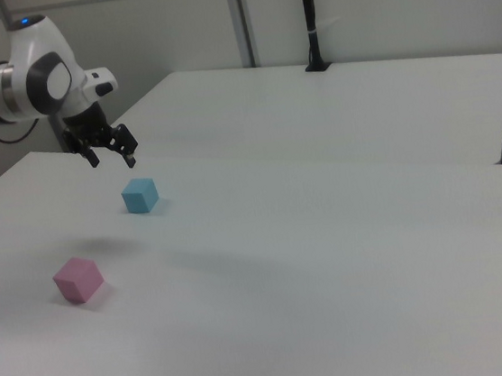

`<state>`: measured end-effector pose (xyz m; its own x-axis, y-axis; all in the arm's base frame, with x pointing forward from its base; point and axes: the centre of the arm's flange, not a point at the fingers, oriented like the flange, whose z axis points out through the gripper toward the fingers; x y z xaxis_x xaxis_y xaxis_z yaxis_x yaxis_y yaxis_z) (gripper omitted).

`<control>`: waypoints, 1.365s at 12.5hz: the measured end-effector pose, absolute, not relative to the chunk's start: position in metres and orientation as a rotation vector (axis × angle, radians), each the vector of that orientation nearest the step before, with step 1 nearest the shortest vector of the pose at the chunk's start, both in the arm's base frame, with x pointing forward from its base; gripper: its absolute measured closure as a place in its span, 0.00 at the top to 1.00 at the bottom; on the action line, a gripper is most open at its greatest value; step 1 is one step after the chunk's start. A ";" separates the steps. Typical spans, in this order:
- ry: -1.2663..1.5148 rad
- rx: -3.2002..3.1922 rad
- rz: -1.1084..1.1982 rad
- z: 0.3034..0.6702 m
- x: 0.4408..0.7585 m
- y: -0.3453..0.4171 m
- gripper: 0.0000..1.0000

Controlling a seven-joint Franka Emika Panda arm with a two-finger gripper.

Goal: Put blue cube on pink cube
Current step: 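Move the open gripper over the light-blue cube and lower it, then close the gripper on the light-blue cube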

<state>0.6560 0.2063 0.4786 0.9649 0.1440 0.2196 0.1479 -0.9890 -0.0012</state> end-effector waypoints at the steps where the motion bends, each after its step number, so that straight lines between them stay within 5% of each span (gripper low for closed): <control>1: -0.221 -3.084 -0.383 0.467 0.661 0.217 1.00; 13: -0.280 -3.121 -0.523 0.345 0.726 0.263 1.00; 17: -0.299 -3.105 -0.550 0.343 0.723 0.284 1.00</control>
